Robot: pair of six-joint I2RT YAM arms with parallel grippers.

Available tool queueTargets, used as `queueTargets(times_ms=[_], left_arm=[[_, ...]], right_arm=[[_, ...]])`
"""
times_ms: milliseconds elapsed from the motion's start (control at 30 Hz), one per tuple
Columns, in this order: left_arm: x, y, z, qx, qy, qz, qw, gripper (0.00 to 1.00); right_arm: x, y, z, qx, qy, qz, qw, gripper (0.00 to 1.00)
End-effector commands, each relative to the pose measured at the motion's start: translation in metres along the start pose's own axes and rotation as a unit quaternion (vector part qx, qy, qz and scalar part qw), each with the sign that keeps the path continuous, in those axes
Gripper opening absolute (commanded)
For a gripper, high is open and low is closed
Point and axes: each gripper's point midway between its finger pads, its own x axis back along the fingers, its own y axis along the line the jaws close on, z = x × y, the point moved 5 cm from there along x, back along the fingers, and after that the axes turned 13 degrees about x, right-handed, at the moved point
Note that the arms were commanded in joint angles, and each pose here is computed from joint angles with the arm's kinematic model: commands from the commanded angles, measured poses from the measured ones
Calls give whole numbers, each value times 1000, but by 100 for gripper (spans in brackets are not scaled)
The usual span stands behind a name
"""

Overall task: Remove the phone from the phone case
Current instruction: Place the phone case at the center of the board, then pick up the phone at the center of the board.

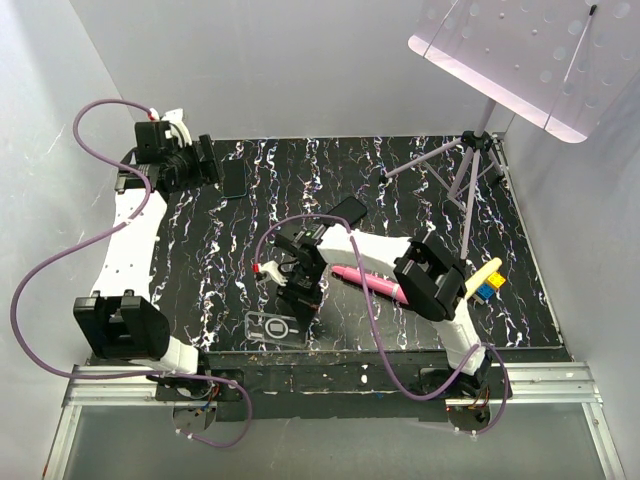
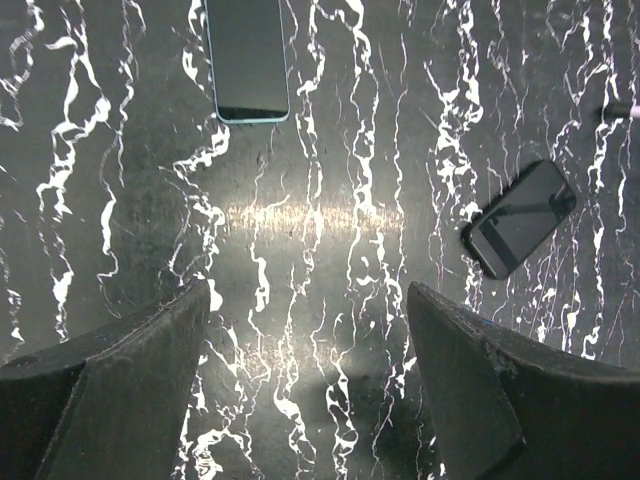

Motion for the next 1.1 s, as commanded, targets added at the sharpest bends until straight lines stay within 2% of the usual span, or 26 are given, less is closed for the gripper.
queueTargets(times_ms=[0, 200, 400, 533, 633, 700, 733, 900, 1000, 1067], left_arm=[[2, -6, 6, 8, 3, 20, 1000, 79], [3, -11, 11, 18, 13, 45, 999, 79], [14, -13, 12, 19, 7, 53, 998, 79], [11, -24, 23, 12, 21, 68, 997, 79], [3, -23, 28, 1, 32, 65, 997, 82], [-4, -22, 32, -2, 45, 66, 997, 84], [-5, -23, 35, 0, 52, 71, 996, 84], [-20, -38, 55, 3, 78, 110, 991, 85], [-35, -58, 79, 3, 122, 148, 981, 85], [-44, -73, 100, -9, 145, 166, 975, 84]], right_arm=[[3, -7, -7, 28, 10, 11, 1000, 1], [2, -33, -6, 35, 35, 89, 995, 11], [11, -50, -12, 62, 25, 172, 983, 23], [21, -57, -18, 77, 11, 229, 970, 39], [32, -59, -19, 69, -1, 266, 962, 46], [42, -52, -20, 60, -27, 264, 962, 52], [52, -44, -22, 59, -47, 262, 962, 58], [90, -20, -20, 21, -131, 289, 948, 61], [117, -11, -1, -30, -189, 325, 926, 61], [136, -6, 18, -81, -227, 357, 902, 61]])
